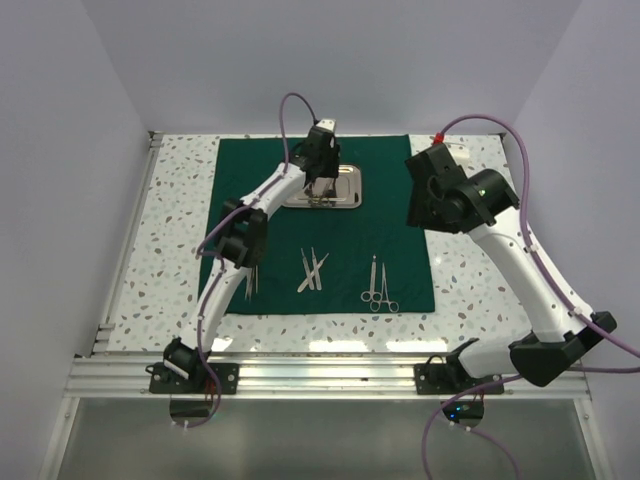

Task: Open and lay out the surgical kit
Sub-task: Pick up the medical item from the container.

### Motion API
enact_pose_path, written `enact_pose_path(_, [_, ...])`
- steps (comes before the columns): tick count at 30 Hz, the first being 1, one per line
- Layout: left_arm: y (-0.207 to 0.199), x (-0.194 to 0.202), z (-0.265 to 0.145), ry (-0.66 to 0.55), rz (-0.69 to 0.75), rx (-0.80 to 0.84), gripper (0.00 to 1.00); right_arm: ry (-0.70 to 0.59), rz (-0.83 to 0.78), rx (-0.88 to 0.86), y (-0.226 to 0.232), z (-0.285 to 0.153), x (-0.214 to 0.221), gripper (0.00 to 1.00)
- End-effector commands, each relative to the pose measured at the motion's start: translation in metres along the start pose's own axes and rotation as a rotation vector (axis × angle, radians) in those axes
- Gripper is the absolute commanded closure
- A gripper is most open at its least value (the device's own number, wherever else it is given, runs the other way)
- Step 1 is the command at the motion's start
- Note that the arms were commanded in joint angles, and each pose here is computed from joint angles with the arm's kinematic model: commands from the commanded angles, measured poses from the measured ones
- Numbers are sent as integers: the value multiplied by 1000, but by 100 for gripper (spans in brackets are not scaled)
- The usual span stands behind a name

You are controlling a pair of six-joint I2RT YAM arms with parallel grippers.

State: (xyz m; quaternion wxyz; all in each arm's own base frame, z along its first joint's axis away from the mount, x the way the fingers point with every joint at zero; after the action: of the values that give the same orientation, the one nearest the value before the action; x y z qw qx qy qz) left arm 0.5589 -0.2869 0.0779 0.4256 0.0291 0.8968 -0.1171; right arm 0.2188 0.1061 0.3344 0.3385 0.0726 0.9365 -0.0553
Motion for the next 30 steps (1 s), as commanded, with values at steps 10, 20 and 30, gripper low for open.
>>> enact_pose_path(10, [-6, 38, 10, 38, 133, -83, 48, -2, -96, 36, -8, 3, 0, 47])
enact_pose_path(20, [-25, 57, 1, 45, 248, -169, 42, -28, -157, 19, -20, -4, 6, 46])
enact_pose_path(30, [35, 73, -5, 201, 141, -284, 59, -48, -186, 6, -25, -5, 10, 46])
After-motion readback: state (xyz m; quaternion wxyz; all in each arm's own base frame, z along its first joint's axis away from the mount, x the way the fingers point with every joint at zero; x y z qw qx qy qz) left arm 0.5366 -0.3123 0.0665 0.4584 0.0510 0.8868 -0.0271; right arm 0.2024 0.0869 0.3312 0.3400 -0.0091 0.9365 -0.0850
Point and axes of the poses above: each gripper's point midway between its finger pads, its own z axis out along the fingers, its own y axis along the line the jaws close on, x = y × z, the point moved 7 cm from there along -z, back along the fingers, and after that the axes turned 4 degrees about -z, right-handed, at the moved point
